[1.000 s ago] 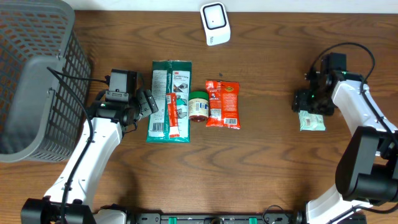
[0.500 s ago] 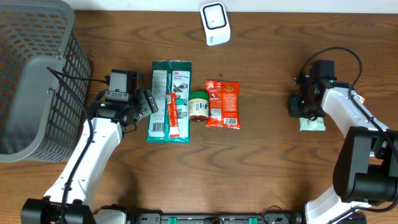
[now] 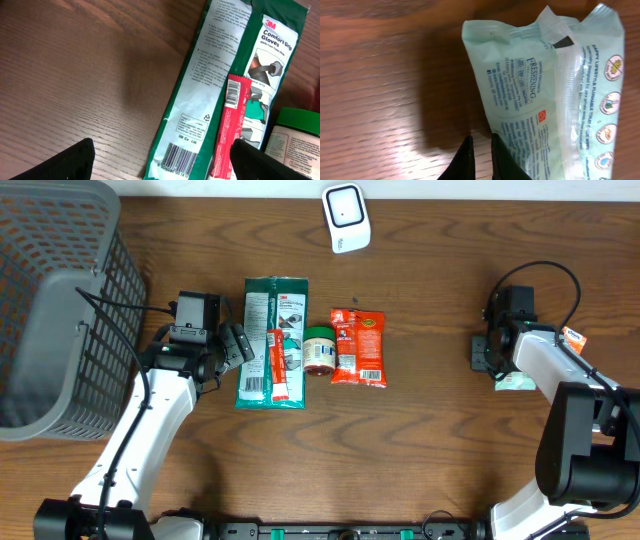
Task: Scan the item barcode
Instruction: 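Open the right gripper and hold it above the wet wipes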
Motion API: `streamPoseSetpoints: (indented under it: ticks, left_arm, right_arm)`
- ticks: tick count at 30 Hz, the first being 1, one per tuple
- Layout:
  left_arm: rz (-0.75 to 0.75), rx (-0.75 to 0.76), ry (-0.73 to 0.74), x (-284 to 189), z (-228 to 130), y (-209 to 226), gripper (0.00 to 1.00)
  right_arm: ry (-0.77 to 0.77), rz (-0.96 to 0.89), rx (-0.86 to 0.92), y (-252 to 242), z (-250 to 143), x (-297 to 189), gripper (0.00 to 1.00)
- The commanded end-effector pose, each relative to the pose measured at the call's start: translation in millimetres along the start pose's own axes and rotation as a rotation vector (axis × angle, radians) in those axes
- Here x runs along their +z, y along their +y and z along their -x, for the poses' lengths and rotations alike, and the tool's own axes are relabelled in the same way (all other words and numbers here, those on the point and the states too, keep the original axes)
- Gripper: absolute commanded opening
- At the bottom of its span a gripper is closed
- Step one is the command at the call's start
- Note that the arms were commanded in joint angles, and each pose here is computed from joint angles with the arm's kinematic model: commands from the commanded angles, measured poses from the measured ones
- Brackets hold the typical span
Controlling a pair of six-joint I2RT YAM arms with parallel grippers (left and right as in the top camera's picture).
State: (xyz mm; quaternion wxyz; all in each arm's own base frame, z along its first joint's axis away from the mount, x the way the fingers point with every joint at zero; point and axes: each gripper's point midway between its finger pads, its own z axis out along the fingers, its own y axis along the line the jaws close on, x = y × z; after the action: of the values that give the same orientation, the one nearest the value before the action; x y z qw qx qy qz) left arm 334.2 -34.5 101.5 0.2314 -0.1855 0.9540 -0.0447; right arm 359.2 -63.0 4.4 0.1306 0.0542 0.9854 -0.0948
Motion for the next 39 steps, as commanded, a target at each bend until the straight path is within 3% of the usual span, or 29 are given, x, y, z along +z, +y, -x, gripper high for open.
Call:
streamPoseSetpoints:
  ticks: [1, 16, 21, 39]
  left_arm:
    - [0.01, 0.006, -0.027, -5, 8, 1, 0.87]
    - [0.01, 0.005, -0.027, -5, 8, 1, 0.87]
    - [0.01, 0.006, -0.027, -5, 8, 1, 0.87]
    - [0.01, 0.005, -0.027, -5, 8, 1, 0.87]
  right_arm:
    - [-0.004, -0.11, 0.02, -24, 0, -2, 0.08]
    - [0.005, -0.134, 0.222, -56, -6, 2, 0.19]
    - [-0.024, -0.061, 0.254, -47, 2, 4, 0.3]
    - [-0.078, -0.037, 0.36, -51, 15, 1, 0.35]
